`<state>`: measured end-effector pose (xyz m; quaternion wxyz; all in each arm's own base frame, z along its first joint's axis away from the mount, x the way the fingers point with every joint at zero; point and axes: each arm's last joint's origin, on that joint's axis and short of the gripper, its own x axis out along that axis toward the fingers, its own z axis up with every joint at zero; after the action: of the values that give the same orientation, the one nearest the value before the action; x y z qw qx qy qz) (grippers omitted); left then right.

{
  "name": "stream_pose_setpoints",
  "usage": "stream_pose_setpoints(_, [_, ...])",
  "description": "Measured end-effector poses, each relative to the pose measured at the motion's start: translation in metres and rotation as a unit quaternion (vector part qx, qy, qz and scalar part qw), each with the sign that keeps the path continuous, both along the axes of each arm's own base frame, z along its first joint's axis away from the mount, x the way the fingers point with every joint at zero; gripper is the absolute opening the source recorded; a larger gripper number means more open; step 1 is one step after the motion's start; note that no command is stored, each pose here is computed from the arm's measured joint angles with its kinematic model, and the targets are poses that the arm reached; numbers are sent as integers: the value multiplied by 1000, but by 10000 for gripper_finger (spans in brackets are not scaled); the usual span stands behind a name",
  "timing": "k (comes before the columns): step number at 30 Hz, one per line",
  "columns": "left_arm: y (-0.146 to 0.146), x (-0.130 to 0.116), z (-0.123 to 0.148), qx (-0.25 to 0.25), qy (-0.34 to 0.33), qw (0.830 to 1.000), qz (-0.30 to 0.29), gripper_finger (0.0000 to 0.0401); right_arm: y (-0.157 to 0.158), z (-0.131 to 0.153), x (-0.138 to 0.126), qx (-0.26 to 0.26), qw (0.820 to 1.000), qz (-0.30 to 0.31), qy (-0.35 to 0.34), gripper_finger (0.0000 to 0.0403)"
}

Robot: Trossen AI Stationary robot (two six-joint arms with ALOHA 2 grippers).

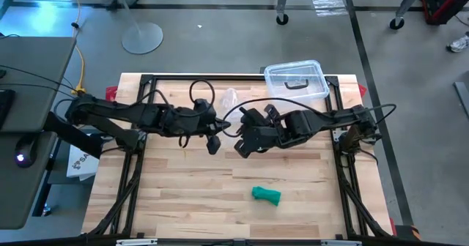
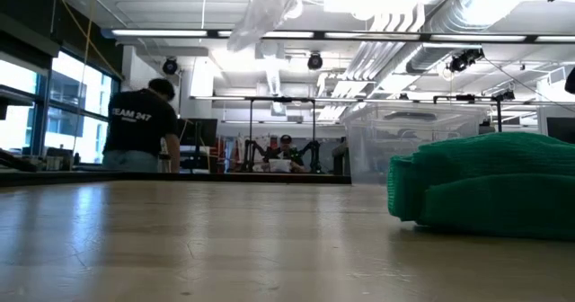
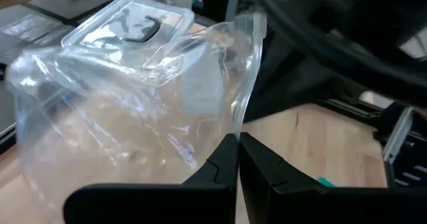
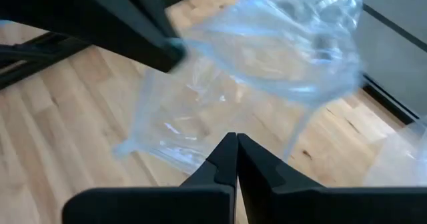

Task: Roll bandage
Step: Open the transparent zip bag

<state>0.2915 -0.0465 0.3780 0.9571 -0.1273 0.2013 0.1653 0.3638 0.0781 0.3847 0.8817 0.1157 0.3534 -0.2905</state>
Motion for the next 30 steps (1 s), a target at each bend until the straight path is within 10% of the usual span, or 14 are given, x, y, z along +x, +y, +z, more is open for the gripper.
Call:
stream_pose_setpoints(19, [-23,-3,15,12,-47,981,-188,0,4,22,14,-25,993,60,-98,8])
stream_pose_setpoints(24, [-28,-5,20,-6,-66,965,-252,0,4,25,11,-21,992,66,-105,67])
stream_pose_setpoints(30, [-20,-22,37,0,-79,978,-195,0,4,25,11,-13,992,68,-103,186])
